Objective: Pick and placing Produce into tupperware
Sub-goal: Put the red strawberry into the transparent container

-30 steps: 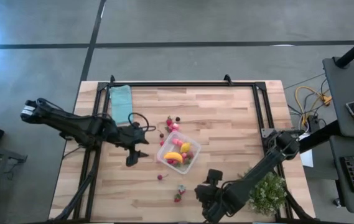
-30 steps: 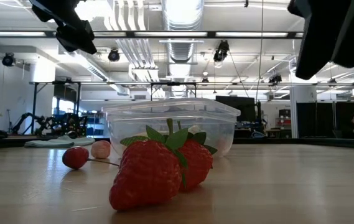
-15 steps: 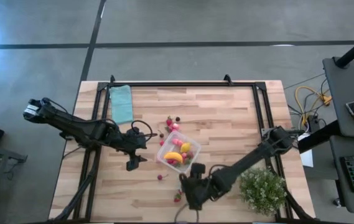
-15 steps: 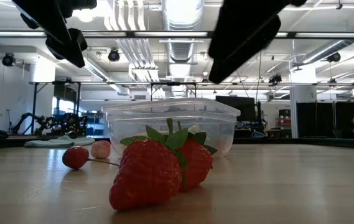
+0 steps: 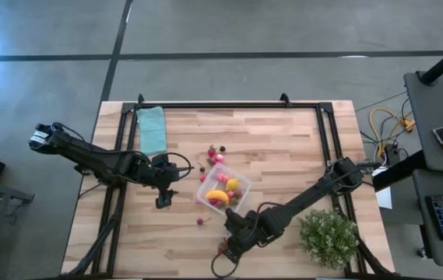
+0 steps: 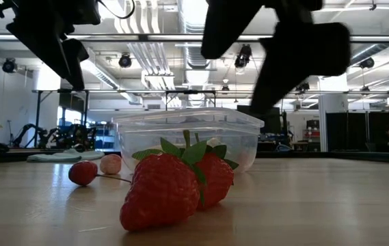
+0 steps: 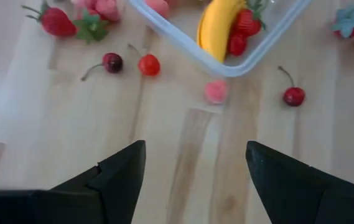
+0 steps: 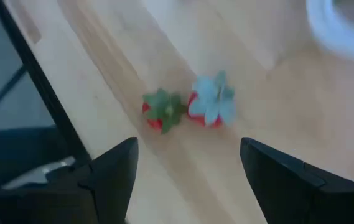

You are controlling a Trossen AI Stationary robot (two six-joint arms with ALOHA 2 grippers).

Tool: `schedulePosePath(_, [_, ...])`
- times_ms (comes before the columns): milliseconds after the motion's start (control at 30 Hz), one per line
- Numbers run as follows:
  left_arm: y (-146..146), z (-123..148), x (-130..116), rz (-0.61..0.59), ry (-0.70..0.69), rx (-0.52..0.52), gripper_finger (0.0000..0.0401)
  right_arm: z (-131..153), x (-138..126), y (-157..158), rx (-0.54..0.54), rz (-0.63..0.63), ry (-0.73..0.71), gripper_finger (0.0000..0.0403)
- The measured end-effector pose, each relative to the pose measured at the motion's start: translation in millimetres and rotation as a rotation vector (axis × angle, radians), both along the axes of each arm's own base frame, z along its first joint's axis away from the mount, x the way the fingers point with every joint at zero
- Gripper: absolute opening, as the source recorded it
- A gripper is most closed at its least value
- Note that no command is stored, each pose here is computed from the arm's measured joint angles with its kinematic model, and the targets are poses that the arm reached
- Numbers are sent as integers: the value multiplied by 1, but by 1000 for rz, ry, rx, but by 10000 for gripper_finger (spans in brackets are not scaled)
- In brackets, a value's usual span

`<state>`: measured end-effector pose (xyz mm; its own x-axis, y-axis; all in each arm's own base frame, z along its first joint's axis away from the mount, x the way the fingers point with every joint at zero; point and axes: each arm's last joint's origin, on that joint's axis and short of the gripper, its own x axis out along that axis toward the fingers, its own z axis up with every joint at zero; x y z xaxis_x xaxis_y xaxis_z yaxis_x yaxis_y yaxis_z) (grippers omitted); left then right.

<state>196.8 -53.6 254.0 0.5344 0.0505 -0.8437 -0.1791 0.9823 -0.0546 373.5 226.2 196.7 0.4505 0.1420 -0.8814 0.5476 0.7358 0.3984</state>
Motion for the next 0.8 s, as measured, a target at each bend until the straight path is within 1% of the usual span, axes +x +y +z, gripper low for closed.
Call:
schedulePosePath(167, [2, 0, 0, 3, -12, 64, 263, -14, 2, 6, 184, -162, 115, 266])
schedulePosePath(267, [2, 0, 0, 6, -13, 71, 263, -16, 7, 8, 259, -247, 107, 262])
schedulePosePath(367, [2, 0, 0, 6, -13, 71, 263, -14, 10, 9, 302, -320, 85, 260])
schedulePosePath(600, [2, 0, 0, 6, -13, 72, 263, -14, 12, 3, 415, -567, 147, 256])
schedulePosePath(700, [2, 0, 0, 6, -13, 71, 263, -15, 14, -1, 438, -654, 151, 251])
schedulePosePath(800, [2, 0, 0, 4, -13, 73, 263, -15, 18, -7, 452, -704, 144, 245])
